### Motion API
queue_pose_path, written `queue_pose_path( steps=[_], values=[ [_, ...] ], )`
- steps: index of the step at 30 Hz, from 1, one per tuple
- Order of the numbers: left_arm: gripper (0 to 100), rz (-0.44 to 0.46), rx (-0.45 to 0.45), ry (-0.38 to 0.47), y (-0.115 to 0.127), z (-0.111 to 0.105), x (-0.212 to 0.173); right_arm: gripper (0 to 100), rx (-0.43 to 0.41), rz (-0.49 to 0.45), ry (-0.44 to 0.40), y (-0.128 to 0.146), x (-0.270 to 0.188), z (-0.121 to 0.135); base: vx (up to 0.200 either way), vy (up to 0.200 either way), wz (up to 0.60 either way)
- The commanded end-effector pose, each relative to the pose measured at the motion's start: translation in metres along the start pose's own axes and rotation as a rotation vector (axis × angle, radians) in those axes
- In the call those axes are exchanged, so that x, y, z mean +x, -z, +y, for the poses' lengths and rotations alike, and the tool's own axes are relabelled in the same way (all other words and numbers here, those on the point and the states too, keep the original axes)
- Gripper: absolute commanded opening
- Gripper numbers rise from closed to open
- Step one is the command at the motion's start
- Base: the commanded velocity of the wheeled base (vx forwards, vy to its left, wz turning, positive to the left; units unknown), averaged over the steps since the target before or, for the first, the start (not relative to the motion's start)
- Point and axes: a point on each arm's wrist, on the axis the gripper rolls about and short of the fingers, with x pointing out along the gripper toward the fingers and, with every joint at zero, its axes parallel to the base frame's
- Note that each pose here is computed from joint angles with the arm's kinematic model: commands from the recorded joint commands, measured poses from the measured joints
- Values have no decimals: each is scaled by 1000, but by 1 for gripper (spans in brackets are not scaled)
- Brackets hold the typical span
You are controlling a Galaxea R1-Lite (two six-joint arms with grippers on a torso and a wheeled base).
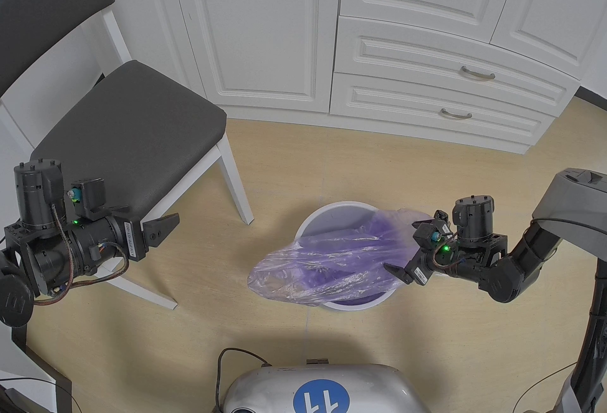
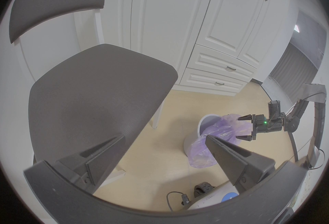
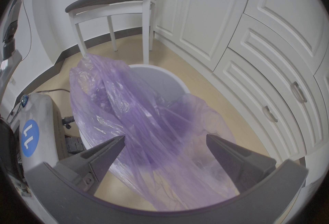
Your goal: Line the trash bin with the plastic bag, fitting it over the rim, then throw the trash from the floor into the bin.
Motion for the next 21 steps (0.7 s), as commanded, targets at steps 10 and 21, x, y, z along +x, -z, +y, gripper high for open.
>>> queue_pose_path(
  steps=[10, 21],
  values=[
    [100, -7, -4, -18, -1, 4, 0, 100, 68, -79, 39, -26, -27, -11, 0, 0, 0],
    [100, -27, -4, -24, -3, 5, -7, 100, -34, 63, -87, 5, 13, 47, 0, 0, 0]
  ],
)
